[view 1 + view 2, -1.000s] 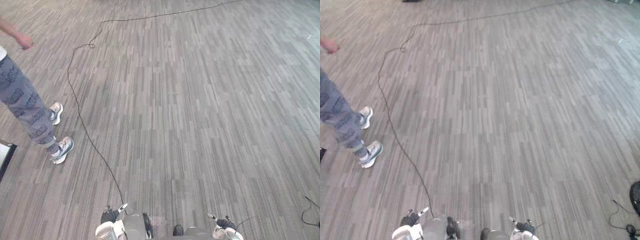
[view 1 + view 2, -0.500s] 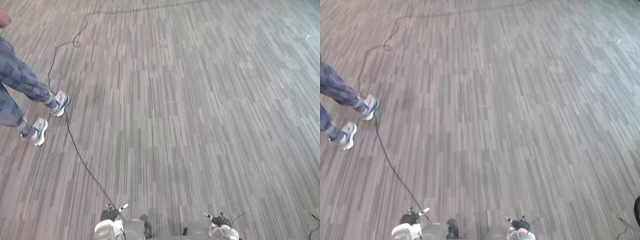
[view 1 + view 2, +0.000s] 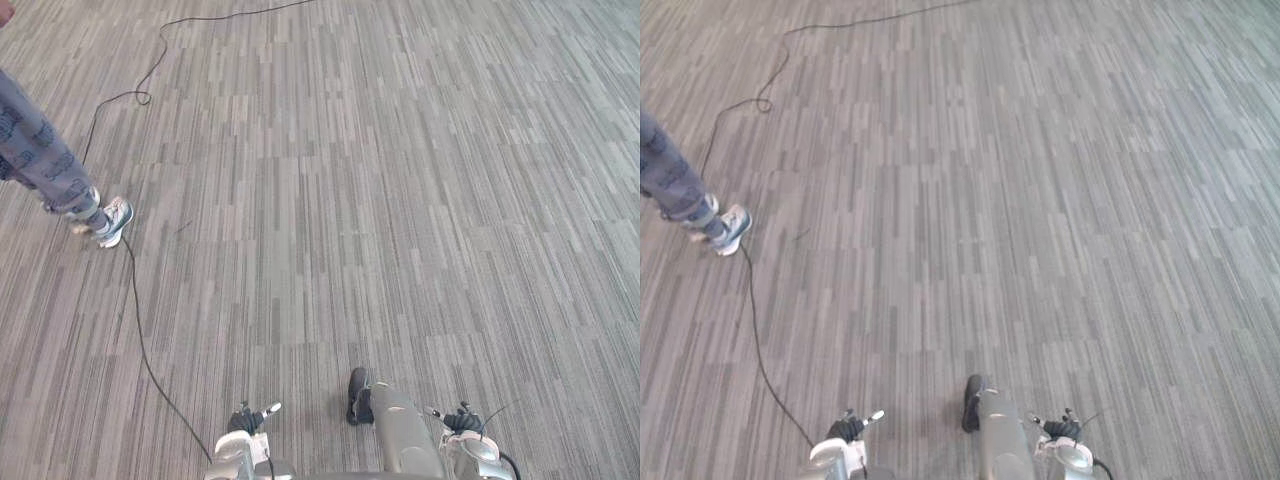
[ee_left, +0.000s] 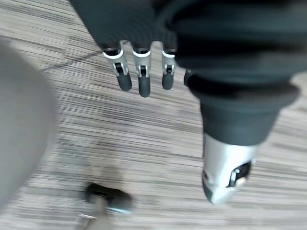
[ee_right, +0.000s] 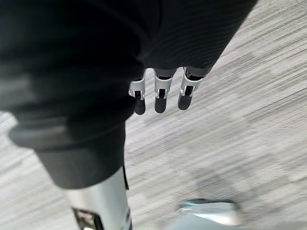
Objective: Pick up cushions and gather them together orderly.
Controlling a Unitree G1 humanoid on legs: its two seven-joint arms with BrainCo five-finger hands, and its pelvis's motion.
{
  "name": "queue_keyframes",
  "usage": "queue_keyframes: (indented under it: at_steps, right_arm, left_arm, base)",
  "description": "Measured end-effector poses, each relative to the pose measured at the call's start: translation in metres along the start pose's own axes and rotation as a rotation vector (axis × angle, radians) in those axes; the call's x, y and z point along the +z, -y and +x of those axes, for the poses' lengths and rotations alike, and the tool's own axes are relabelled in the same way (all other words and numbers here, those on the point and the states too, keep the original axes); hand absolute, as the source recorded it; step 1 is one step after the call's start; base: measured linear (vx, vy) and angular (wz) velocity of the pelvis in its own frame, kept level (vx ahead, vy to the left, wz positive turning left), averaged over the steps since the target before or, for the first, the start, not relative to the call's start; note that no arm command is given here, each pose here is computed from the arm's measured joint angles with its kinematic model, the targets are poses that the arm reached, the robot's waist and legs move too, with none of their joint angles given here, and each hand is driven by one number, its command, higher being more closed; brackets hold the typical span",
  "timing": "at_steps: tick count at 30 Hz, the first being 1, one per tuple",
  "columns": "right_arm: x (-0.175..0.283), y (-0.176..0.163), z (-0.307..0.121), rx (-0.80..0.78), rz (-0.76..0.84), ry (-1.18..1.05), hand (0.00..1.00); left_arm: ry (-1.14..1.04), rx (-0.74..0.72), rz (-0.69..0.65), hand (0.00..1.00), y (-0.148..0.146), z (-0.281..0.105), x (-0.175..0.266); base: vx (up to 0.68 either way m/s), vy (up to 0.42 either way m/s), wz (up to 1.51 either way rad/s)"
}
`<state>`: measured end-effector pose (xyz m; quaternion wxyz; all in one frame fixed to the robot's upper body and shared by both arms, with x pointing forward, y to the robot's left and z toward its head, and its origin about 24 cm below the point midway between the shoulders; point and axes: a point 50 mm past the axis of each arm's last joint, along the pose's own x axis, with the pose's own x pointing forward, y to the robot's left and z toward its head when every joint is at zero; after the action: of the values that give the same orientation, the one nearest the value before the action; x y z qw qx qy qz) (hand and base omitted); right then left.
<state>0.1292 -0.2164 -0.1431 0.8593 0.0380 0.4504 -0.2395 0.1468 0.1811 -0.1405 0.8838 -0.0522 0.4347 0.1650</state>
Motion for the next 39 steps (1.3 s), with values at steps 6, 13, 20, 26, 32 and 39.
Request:
queue_keyframes:
  at_steps: [6, 13, 20, 26, 32, 39]
  right_arm:
    - [-0.008, -0.014, -0.005, 0.031, 0.014, -0.02, 0.0]
    - [-0.029, -0.027, -0.012, 0.062, 0.011, -0.098, 0.0]
    - [0.0, -0.03, -0.006, 0.102, -0.021, 0.022, 0.0]
    - [0.008, -0.016, -0.001, 0.076, -0.037, 0.036, 0.0]
    - [0.007, -0.024, -0.004, 0.089, -0.046, 0.037, 0.0]
    - [-0.003, -0.028, -0.008, 0.108, -0.068, 0.012, 0.0]
  left_arm:
    - [0.079, 0.012, -0.046, 0.0, -0.004, -0.001, 0.014]
    - [0.019, 0.078, 0.01, 0.0, -0.035, 0.001, 0.002]
    - [-0.056, 0.029, 0.091, 0.0, -0.023, 0.0, -0.014]
    - [-0.088, -0.018, 0.097, 0.0, -0.004, -0.002, -0.021]
    - [-0.026, 0.007, 0.017, 0.0, -0.004, -0.002, -0.009]
    - [0.08, -0.002, -0.048, 0.0, 0.0, -0.005, 0.009]
  base:
    - [0.57, 0.085, -0.59]
    - [0.64, 0.306, -0.63]
    - [0.52, 0.141, -0.83]
    - [0.51, -0.055, -0.11]
    - [0.55, -0.153, -0.64]
    - [0.49, 0.104, -1.14]
